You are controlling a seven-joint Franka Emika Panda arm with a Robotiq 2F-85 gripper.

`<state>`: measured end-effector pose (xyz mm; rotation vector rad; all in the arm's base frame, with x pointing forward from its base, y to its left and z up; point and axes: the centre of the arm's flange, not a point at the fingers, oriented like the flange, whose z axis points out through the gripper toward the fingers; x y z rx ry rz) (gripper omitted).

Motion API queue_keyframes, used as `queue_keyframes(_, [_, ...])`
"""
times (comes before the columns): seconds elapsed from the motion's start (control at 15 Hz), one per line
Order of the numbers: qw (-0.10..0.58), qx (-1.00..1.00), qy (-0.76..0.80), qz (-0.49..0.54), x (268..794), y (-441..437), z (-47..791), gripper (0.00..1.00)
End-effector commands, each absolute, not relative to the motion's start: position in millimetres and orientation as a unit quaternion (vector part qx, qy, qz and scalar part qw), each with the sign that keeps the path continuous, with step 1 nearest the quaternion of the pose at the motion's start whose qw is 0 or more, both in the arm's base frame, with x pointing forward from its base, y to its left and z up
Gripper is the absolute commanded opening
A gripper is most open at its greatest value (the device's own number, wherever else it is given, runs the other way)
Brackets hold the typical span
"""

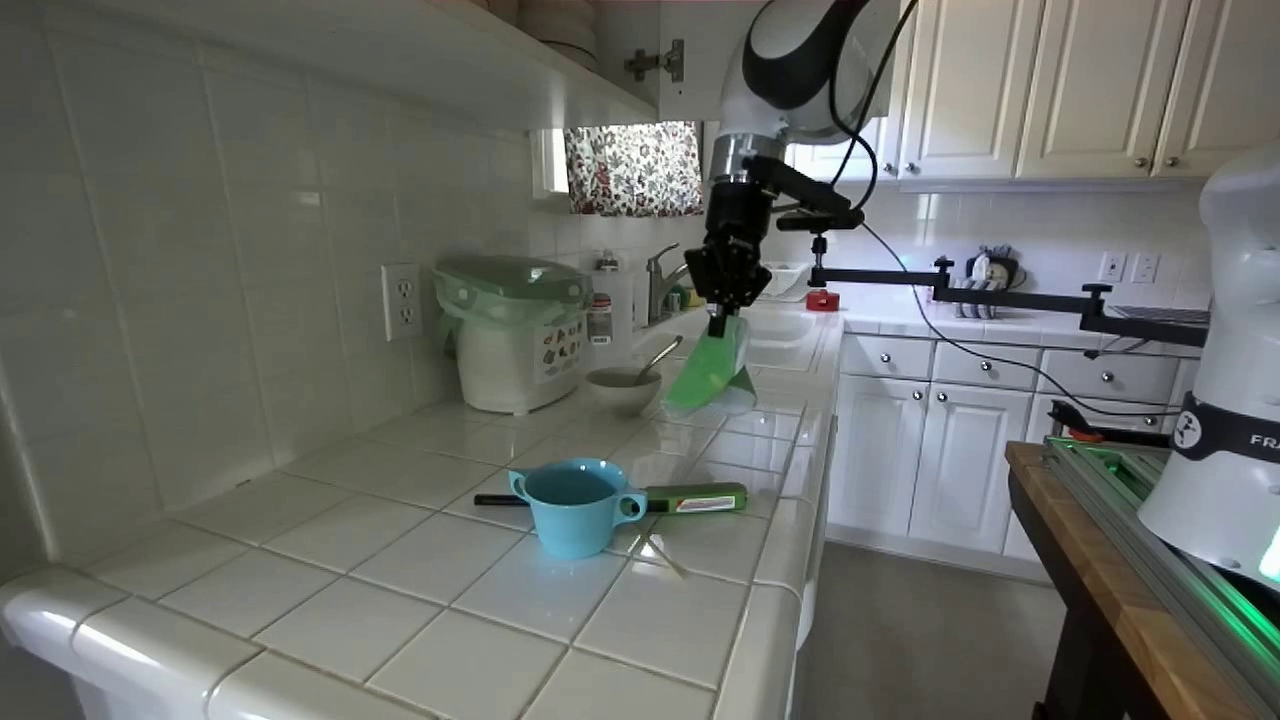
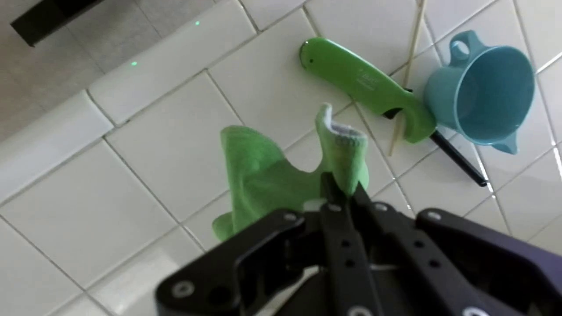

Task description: Use the green cloth to wipe the surface

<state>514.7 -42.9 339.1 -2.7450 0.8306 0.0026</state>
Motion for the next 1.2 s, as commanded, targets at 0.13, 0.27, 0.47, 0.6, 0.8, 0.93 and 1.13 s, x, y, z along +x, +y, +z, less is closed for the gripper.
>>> queue_keyframes(0.13, [0.132,-0.967,0.215,-0.028,575.7,-16.4,358.0,0.01])
queue_keyframes(0.27, [0.124,-0.972,0.191,-0.053,601.7,-6.0,360.4,0.01])
queue_keyframes(0.47, [0.127,-0.977,0.154,-0.080,637.2,0.6,360.4,0.01])
queue_keyframes(0.6, [0.128,-0.980,0.123,-0.094,654.4,3.6,354.2,0.01])
queue_keyframes(0.8, [0.142,-0.983,0.076,-0.092,670.4,7.2,334.4,0.01])
queue_keyframes(0.93, [0.151,-0.983,0.063,-0.077,679.5,5.5,313.1,0.01])
queue_keyframes(1.13, [0.159,-0.984,0.054,-0.056,689.3,-3.8,283.8,0.01])
